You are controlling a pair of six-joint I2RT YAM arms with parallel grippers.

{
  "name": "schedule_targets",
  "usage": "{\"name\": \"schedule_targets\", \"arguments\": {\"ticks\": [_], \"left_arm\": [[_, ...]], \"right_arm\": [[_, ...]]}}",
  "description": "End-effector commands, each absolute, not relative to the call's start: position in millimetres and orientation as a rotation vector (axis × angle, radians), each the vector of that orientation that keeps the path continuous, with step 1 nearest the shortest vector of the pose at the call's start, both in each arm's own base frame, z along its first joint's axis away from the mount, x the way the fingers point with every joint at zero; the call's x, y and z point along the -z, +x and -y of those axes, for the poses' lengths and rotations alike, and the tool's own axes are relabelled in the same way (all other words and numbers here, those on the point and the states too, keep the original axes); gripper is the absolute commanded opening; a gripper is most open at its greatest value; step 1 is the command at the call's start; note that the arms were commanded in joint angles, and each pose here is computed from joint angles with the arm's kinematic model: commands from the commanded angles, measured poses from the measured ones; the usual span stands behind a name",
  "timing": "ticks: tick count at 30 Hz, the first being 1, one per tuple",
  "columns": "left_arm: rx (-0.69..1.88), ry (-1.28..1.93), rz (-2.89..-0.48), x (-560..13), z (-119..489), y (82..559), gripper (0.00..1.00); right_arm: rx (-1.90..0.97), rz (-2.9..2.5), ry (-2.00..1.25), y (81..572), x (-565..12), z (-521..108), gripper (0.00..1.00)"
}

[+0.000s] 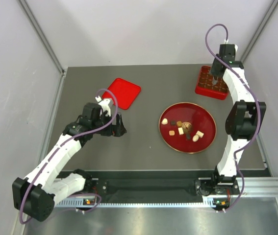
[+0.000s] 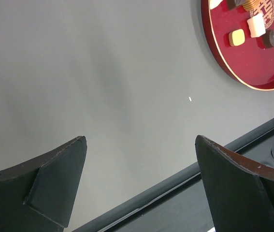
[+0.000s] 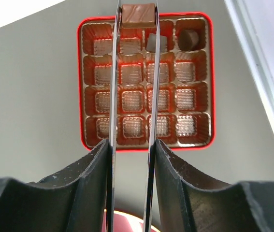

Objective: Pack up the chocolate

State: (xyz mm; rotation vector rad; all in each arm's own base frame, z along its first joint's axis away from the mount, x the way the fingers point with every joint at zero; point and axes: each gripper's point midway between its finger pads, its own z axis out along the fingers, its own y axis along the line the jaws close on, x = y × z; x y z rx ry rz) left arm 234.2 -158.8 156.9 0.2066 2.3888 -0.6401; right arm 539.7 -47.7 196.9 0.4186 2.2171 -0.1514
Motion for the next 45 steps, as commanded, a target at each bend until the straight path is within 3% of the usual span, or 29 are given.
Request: {"name": "schedule_targets", "arguments": {"ticks": [1, 20, 32, 41, 45], "left_arm": [[0.643, 0.22, -2.372, -158, 161, 236, 0.99], [0.63, 0.218, -2.393, -154, 160, 238, 0.99], [0.638, 0.22, -2.382, -156, 161, 237, 0.99], [0.647, 0.221, -2.364, -161, 161, 236, 0.99], [0.649, 0.222, -2.359, -162, 161, 236, 0.99]], "right_arm": [[0.101, -2.111, 0.399, 565, -222, 47, 0.39], [0.108, -2.168, 0.399, 576, -179, 47, 0.44], [0.092, -2.138, 0.388, 571, -205, 45, 0.45], [0.075, -2.184, 0.353, 529, -235, 26, 0.44], [0.039, -2.22, 0.261, 490, -238, -14, 0.44]]}}
